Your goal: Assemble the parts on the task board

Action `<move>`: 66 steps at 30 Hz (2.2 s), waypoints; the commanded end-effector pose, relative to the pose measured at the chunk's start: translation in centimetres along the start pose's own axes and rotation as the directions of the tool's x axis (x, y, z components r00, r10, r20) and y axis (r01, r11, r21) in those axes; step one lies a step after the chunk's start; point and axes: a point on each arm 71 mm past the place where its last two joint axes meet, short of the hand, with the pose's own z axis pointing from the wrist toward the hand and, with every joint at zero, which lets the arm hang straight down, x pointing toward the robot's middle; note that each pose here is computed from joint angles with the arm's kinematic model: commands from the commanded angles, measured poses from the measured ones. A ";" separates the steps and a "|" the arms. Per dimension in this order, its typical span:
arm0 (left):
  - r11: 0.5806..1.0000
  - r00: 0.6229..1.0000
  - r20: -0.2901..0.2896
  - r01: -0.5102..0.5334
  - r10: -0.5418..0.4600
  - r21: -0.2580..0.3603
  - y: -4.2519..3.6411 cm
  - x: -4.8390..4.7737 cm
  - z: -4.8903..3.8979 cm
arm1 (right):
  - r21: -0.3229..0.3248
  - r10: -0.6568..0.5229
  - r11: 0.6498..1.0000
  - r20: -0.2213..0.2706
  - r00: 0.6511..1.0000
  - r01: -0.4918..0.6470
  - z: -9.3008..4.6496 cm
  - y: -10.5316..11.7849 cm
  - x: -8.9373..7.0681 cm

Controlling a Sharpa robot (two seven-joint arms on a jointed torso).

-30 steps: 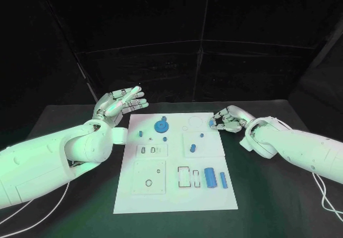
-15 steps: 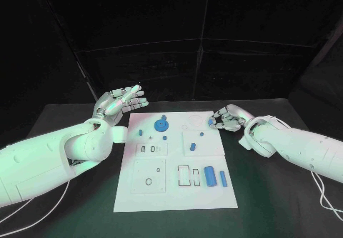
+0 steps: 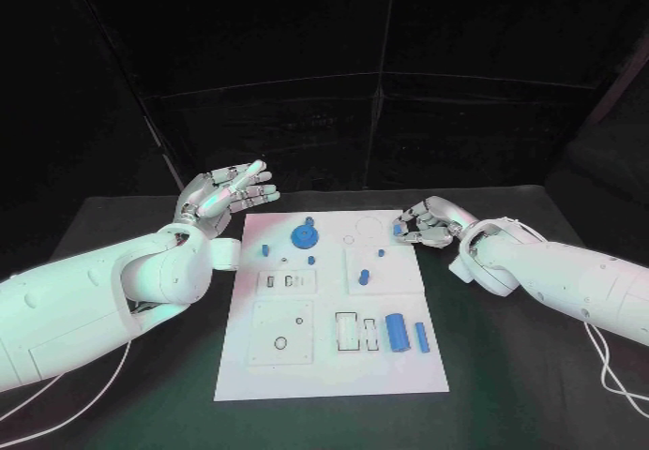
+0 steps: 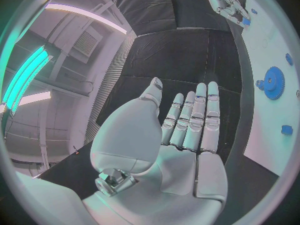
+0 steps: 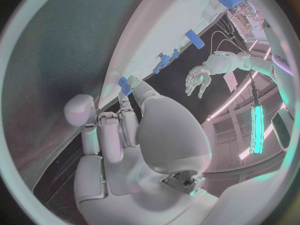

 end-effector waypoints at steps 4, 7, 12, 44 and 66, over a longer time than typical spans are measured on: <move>1.000 1.000 -0.012 0.004 -0.004 0.004 -0.08 0.14 0.05 | -0.007 -0.002 1.000 0.004 1.000 0.002 0.1 0.2 0.0; 1.000 1.000 -0.012 0.004 -0.004 0.004 -0.08 0.13 0.05 | -0.007 -0.001 1.000 0.004 1.000 0.001 0.2 0.2 0.0; 1.000 1.000 -0.012 0.004 -0.004 0.003 -0.07 0.13 0.05 | -0.008 0.000 1.000 0.002 1.000 0.000 0.3 0.3 0.1; 1.000 1.000 -0.008 0.002 -0.002 0.002 -0.11 -0.03 -0.02 | -0.001 -0.002 1.000 0.036 0.999 0.002 -0.1 0.5 -0.2; 1.000 1.000 0.006 -0.007 0.007 0.006 -0.13 -0.47 0.33 | -0.127 -0.004 0.992 -0.005 1.000 0.004 -0.4 11.1 2.5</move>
